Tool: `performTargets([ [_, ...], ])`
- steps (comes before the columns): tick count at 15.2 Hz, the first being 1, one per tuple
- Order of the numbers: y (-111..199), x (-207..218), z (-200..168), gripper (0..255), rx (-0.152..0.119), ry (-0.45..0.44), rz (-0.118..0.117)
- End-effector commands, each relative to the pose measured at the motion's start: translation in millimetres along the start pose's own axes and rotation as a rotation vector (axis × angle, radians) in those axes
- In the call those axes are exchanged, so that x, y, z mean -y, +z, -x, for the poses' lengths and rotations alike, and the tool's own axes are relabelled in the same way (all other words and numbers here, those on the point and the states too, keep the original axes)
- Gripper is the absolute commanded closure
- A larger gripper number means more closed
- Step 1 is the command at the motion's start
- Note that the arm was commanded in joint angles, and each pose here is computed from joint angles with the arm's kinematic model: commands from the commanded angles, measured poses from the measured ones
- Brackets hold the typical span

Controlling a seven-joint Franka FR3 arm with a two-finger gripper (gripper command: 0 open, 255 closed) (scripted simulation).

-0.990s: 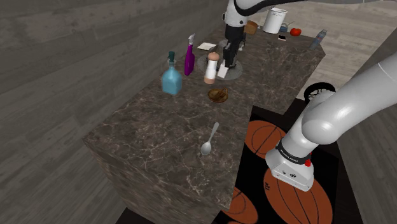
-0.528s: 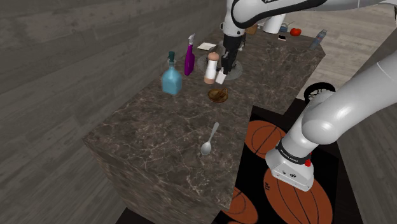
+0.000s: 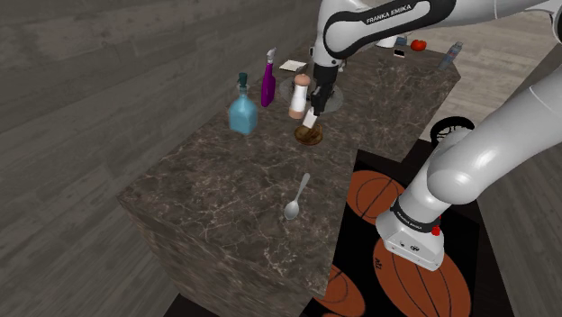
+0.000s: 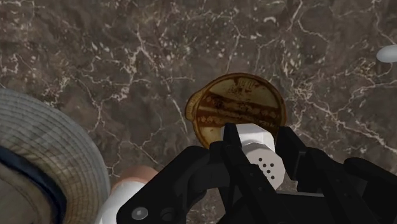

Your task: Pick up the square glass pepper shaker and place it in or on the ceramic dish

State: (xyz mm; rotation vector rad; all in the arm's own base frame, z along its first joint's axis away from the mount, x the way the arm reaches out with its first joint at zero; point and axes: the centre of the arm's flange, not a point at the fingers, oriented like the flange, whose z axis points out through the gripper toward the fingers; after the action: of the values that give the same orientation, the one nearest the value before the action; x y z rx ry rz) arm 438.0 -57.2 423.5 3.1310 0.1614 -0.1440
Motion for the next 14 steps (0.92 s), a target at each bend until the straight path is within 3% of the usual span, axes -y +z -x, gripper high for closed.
performTargets([
  [1,11.2,0.2,-1.4,255,-0.001,0.0,0.0],
  [9,11.2,0.2,-1.4,255,-0.001,0.0,0.0],
  [10,11.2,0.2,-1.4,0,-0.001,0.0,0.0],
  [14,11.2,0.2,-1.4,0,-0.001,0.0,0.0],
])
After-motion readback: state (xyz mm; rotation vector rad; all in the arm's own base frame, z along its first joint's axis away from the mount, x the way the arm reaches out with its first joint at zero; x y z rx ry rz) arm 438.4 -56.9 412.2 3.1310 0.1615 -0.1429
